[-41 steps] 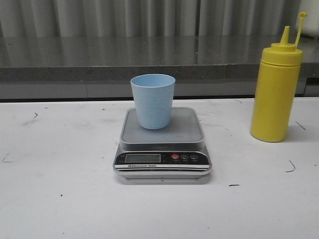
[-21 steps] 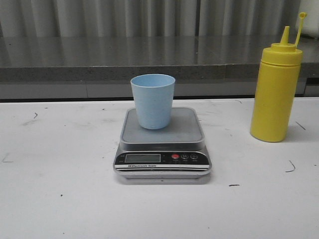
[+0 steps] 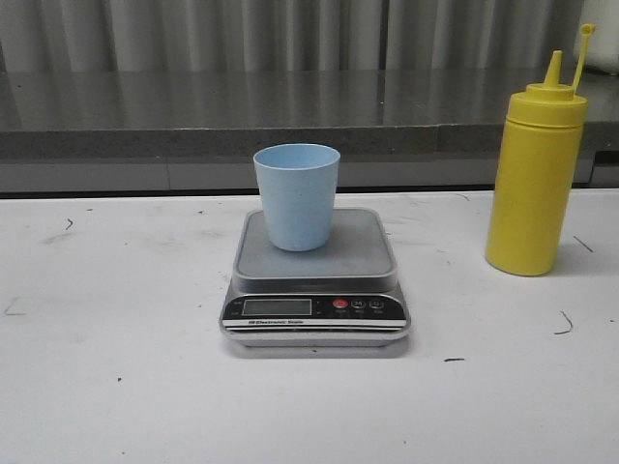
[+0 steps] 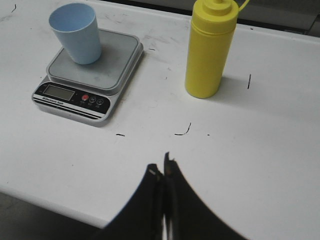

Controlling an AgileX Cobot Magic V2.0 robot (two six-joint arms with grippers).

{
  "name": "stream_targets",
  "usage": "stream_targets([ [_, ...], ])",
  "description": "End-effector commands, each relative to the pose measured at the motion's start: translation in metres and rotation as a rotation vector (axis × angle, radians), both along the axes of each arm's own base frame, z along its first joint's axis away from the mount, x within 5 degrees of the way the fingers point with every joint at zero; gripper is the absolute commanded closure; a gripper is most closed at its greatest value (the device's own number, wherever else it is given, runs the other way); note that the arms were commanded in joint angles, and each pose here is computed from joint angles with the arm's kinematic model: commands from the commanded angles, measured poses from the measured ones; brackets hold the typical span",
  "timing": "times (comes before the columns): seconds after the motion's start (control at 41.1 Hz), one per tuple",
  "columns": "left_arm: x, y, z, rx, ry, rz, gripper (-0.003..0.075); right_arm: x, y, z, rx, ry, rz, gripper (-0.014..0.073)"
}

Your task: Pour seasoning into cup on scale with both arms

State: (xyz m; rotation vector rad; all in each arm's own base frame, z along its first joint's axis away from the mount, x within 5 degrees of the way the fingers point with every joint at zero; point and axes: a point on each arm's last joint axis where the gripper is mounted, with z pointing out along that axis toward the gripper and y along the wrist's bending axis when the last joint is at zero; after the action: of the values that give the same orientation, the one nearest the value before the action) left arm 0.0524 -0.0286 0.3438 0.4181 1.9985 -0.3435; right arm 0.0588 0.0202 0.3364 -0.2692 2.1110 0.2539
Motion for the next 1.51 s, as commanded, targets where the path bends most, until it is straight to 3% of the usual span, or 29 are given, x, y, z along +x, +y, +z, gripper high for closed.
stream_targets([
  [0.0, 0.002, -0.001, 0.014, -0.062, -0.085, 0.01, 0.074, 0.003, 0.001, 0.012, 0.019, -0.085, 0.01, 0.0663],
  [0.219, -0.004, 0.008, -0.011, -0.123, -0.205, 0.122, 0.074, 0.003, 0.001, 0.012, 0.016, -0.086, 0.009, 0.0663],
  [0.487, -0.001, 0.021, -0.088, -0.186, -0.412, 0.361, 0.074, 0.003, 0.001, 0.012, 0.016, -0.086, 0.009, 0.0663],
  [0.73, 0.002, 0.025, -0.131, -0.197, -0.481, 0.418, 0.074, 0.003, 0.001, 0.012, 0.015, -0.083, 0.009, 0.0663],
  [1.363, 0.003, 0.025, -0.139, -0.242, -0.5, 0.428, 0.074, 0.003, 0.001, 0.011, 0.013, -0.077, 0.009, 0.0663],
  [1.485, 0.003, 0.025, -0.138, -0.21, -0.512, 0.421, 0.074, 0.003, 0.001, 0.011, 0.013, -0.077, 0.009, 0.0663],
])
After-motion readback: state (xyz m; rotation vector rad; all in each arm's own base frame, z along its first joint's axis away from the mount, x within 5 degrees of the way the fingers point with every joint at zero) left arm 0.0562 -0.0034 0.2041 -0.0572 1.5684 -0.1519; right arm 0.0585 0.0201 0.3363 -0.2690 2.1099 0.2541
